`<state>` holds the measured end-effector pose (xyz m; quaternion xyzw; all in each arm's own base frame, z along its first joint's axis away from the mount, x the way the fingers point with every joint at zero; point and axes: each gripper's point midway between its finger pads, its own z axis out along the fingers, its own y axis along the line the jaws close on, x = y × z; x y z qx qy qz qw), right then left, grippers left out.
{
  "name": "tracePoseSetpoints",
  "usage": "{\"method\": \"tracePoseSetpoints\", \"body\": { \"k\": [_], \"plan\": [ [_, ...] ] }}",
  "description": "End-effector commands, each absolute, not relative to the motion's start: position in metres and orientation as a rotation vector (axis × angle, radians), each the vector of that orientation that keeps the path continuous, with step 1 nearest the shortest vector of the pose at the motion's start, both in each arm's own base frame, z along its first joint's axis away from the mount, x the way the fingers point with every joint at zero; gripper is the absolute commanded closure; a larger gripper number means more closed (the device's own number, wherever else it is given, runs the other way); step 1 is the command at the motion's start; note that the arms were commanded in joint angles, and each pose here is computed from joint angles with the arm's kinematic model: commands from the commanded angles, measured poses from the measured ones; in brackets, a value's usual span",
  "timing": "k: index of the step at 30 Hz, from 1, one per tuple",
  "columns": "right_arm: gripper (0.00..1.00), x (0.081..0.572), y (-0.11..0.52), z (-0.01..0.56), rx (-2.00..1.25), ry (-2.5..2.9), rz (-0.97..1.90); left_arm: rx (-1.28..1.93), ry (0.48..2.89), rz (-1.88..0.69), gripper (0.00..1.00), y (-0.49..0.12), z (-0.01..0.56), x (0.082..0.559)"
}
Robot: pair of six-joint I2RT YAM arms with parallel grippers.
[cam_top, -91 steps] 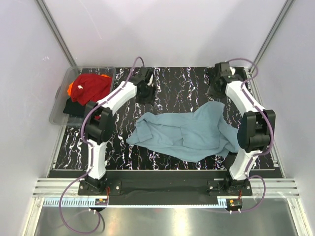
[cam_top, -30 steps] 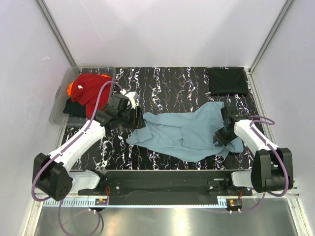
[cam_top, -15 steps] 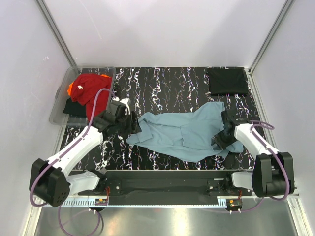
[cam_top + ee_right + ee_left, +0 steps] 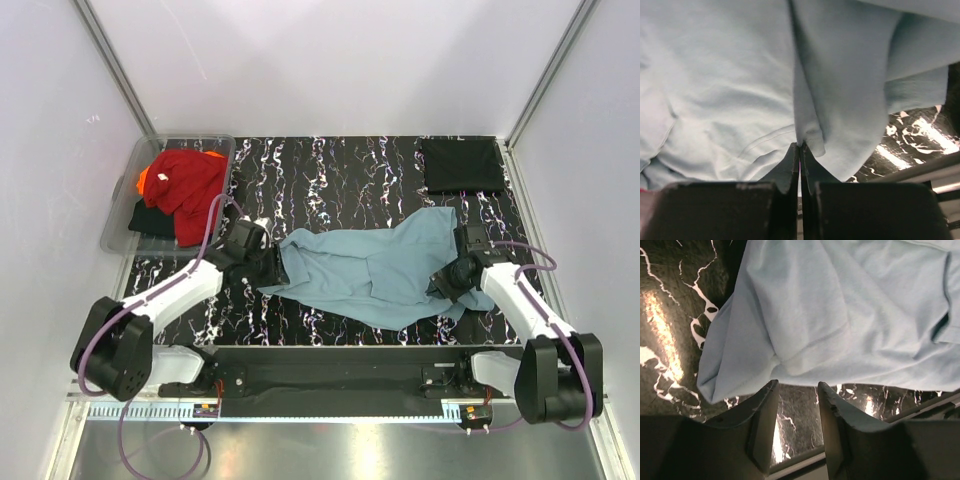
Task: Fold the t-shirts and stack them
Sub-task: Flatten the tshirt out
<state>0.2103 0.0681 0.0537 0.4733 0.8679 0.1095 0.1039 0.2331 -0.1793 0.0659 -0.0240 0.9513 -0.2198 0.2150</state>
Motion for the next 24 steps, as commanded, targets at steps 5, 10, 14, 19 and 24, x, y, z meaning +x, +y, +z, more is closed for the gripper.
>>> {"method": "tracePoseSetpoints", "body": {
  "k": [5,10,14,19,24],
  "plan": [
    [1.0,0.24,0.072,0.097,1.172,2.445,0.473,-0.107,2.571,-0.619,0.48,-0.185,0.056,0.254],
    [1.0,0.246,0.077,0.11,1.114,2.426,0.528,-0.1,2.598,-0.598,0.5,-0.187,0.044,0.259],
    [1.0,0.251,0.075,0.119,1.091,2.4,0.521,-0.05,2.614,-0.627,0.58,-0.197,0.044,0.262],
    [1.0,0.255,0.079,0.128,1.031,2.389,0.562,-0.026,2.595,-0.651,0.76,-0.204,0.052,0.264],
    [1.0,0.259,0.084,0.138,0.979,2.367,0.613,-0.006,2.589,-0.666,1.0,-0.208,0.061,0.266]
  ]
}}
